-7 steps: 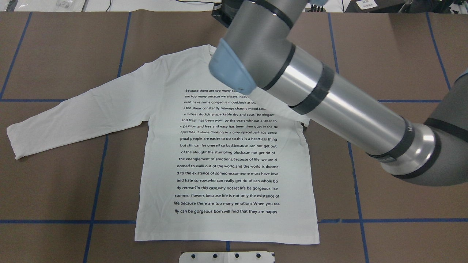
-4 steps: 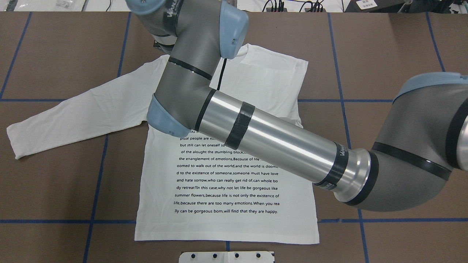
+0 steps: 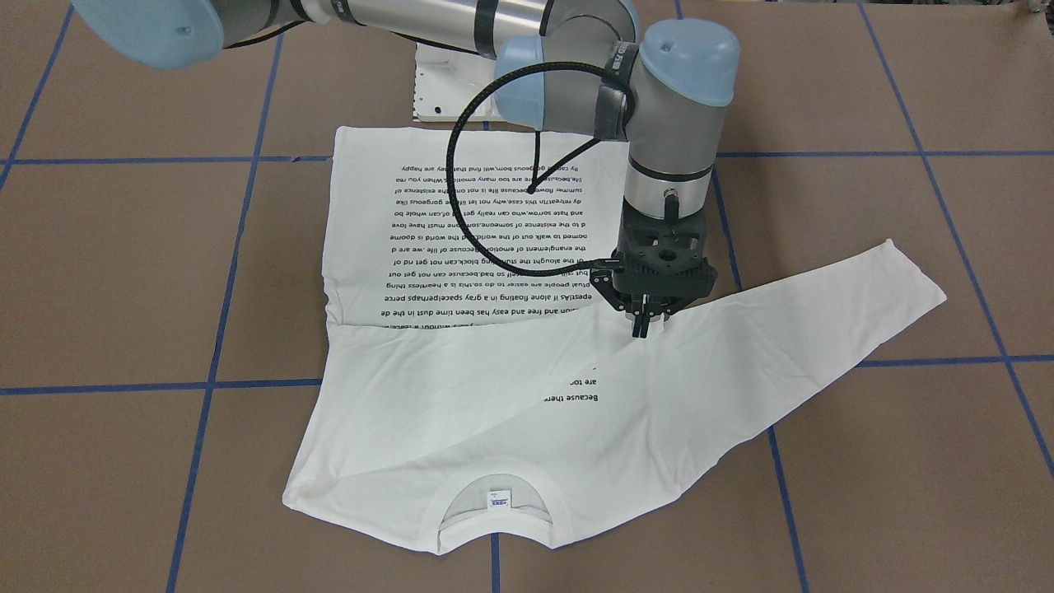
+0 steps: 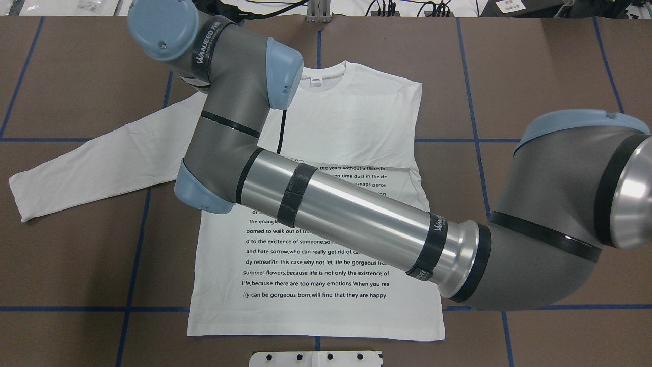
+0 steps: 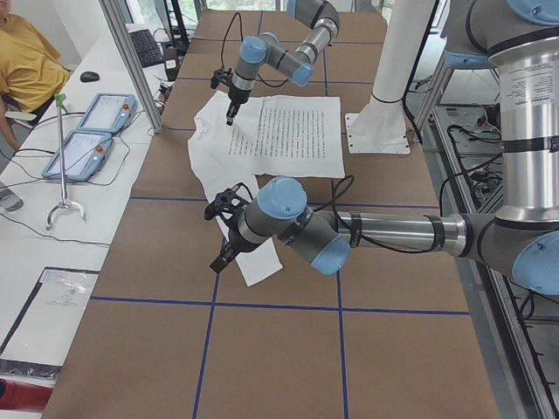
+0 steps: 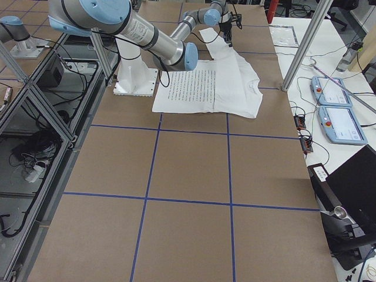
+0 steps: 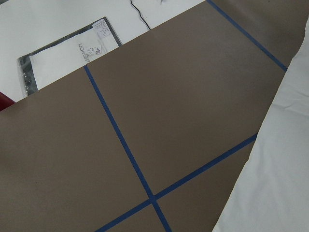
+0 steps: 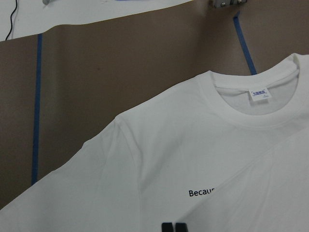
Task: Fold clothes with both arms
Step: 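Fold the held sleeve across the shirt body toward the left gripper, then release the sleeve and withdraw the right gripper off the shirt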
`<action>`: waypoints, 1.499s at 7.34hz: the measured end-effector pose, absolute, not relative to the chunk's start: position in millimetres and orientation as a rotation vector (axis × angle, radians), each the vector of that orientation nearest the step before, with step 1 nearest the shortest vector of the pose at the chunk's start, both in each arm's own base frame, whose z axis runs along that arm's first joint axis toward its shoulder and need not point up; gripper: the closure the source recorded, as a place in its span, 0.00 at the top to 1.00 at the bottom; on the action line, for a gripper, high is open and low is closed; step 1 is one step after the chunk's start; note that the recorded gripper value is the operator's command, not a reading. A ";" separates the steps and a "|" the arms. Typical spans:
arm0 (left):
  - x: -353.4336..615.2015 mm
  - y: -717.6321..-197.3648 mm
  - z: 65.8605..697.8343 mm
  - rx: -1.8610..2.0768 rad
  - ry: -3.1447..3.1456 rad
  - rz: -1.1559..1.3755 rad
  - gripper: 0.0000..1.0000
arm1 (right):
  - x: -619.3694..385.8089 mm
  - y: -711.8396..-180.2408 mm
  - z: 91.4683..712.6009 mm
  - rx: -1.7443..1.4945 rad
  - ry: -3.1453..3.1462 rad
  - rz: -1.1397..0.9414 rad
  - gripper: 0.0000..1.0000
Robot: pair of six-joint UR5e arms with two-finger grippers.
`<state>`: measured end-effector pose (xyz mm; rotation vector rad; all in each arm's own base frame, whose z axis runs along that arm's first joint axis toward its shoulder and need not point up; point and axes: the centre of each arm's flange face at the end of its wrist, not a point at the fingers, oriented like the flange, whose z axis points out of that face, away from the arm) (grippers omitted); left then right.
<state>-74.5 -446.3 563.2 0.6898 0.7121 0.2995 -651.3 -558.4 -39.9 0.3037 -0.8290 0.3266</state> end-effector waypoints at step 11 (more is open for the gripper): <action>-9.7 -450.6 562.7 0.726 0.786 0.383 1.00 | -450.2 -639.1 70.1 0.242 -0.797 0.225 1.00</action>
